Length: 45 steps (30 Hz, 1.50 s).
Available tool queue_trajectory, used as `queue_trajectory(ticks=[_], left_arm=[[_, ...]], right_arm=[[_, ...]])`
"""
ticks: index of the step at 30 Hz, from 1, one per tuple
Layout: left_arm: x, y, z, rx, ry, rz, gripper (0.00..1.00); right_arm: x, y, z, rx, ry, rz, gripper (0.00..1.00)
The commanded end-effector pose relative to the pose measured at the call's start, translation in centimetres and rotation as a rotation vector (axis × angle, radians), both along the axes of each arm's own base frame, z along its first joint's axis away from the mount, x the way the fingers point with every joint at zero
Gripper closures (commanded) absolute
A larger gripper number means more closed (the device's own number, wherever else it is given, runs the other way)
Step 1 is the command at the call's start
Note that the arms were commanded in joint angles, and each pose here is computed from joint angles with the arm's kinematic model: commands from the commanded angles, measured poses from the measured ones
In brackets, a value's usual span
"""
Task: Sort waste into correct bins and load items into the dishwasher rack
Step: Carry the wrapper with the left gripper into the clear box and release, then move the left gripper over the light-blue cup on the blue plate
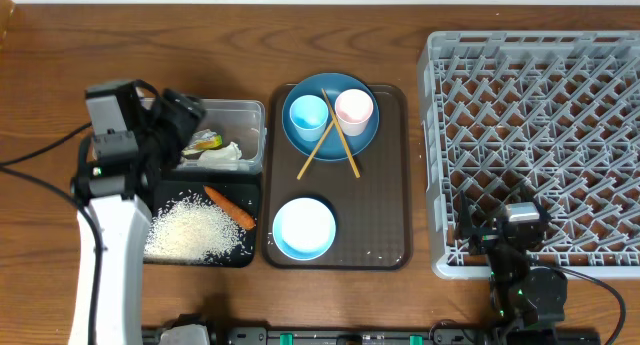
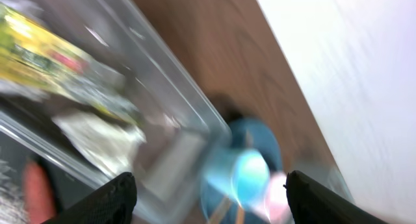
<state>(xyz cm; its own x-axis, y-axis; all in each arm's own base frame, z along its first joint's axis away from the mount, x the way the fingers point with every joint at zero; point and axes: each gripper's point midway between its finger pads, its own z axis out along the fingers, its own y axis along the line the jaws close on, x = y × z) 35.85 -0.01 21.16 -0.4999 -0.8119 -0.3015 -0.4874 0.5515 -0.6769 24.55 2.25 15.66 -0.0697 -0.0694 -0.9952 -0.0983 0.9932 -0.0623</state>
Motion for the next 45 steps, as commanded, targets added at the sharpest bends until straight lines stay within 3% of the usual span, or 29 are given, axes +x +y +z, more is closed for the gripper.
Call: queue_trajectory(ticks=[1, 5, 10, 17, 22, 29, 33, 38, 45], left_arm=[[-1.5, -5.1, 2.5, -0.023, -0.06, -0.223, 0.25], [-2.9, -9.3, 3.0, 0.055, -0.067, -0.406, 0.29], [-3.1, -11.6, 4.8, 0.204, 0.027, -0.505, 0.31], [-2.3, -11.6, 5.6, 0.513, 0.328, -0.59, 0.31], [-0.7, -12.6, 3.1, 0.527, 0.426, -0.623, 0.3], [1.5, -14.2, 0.9, 0.521, 0.42, -0.622, 0.36], [1.6, -15.5, 0.3, 0.528, 0.398, -0.649, 0.37], [1.6, -16.1, -0.6, 0.529, 0.401, -0.658, 0.47], [2.2, -16.3, -3.0, 0.519, 0.406, -0.637, 0.48]], right_arm=[[0.0, 0.1, -0.1, -0.013, 0.0, 0.007, 0.01], [0.0, 0.1, -0.1, -0.013, 0.0, 0.007, 0.01], [0.0, 0.1, -0.1, -0.013, 0.0, 0.007, 0.01], [0.0, 0.1, -0.1, -0.013, 0.0, 0.007, 0.01], [0.0, 0.1, -0.1, -0.013, 0.0, 0.007, 0.01], [0.0, 0.1, -0.1, -0.013, 0.0, 0.007, 0.01], [0.0, 0.1, -0.1, -0.013, 0.0, 0.007, 0.01], [0.0, 0.1, -0.1, -0.013, 0.0, 0.007, 0.01], [0.0, 0.1, -0.1, -0.013, 0.0, 0.007, 0.01]])
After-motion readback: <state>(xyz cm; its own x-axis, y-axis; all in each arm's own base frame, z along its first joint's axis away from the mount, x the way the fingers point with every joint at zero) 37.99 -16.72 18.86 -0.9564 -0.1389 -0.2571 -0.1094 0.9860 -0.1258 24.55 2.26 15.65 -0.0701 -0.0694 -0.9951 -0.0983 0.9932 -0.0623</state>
